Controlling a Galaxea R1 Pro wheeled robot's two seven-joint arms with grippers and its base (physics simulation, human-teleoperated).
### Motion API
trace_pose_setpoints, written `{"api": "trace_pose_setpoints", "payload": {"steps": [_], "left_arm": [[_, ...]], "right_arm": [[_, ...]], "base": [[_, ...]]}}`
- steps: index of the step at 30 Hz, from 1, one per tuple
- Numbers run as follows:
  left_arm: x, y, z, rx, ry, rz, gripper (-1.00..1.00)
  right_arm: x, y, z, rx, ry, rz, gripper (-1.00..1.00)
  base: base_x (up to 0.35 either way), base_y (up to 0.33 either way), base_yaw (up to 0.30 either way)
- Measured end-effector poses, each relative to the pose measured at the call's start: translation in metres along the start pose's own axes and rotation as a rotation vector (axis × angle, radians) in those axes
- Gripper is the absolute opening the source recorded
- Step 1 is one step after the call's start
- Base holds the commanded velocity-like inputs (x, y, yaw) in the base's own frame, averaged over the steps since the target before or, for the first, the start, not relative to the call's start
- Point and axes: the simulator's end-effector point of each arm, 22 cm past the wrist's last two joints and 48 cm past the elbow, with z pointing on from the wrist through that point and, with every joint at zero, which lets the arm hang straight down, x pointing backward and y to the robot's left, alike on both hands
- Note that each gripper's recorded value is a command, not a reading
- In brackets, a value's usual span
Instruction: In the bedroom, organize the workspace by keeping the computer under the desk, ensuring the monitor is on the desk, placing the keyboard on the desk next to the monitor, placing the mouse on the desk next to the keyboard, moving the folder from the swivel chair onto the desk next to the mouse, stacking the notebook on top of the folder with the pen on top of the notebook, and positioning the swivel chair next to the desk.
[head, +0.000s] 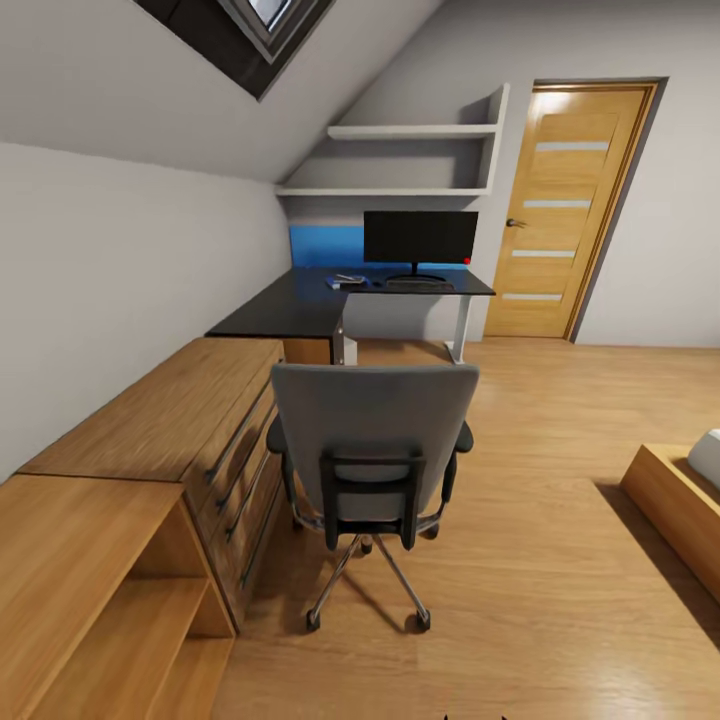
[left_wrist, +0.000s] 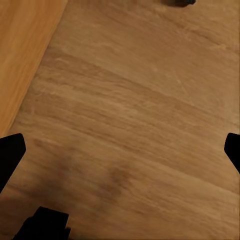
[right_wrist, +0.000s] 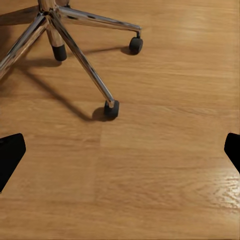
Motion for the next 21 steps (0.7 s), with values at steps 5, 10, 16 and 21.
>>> {"api": "trace_pose_setpoints", "payload": {"steps": [5, 10, 16, 21], "left_arm": [[0.009, 0.003, 0.008, -0.012, 0.02, 0.001, 1.0], [0.009, 0.001, 0.018, -0.039, 0.047, 0.002, 1.0], [-0.028, -0.027, 0.035, -0.023, 0.043, 0.005, 1.0], [-0.099, -0.063, 0.051, 0.023, -0.002, 0.01, 1.0]], "right_arm": [[0.009, 0.0, 0.004, 0.001, -0.002, 0.001, 1.0], [0.017, 0.001, 0.008, 0.0, -0.006, 0.002, 1.0], [0.023, 0.004, 0.015, -0.004, -0.018, 0.01, 1.0], [-0.015, -0.025, 0.056, 0.046, -0.086, 0.007, 1.0]], "base": [[0.0, 0.0, 0.0], [0.0, 0.0, 0.0], [0.0, 0.0, 0.0], [0.0, 0.0, 0.0]]}}
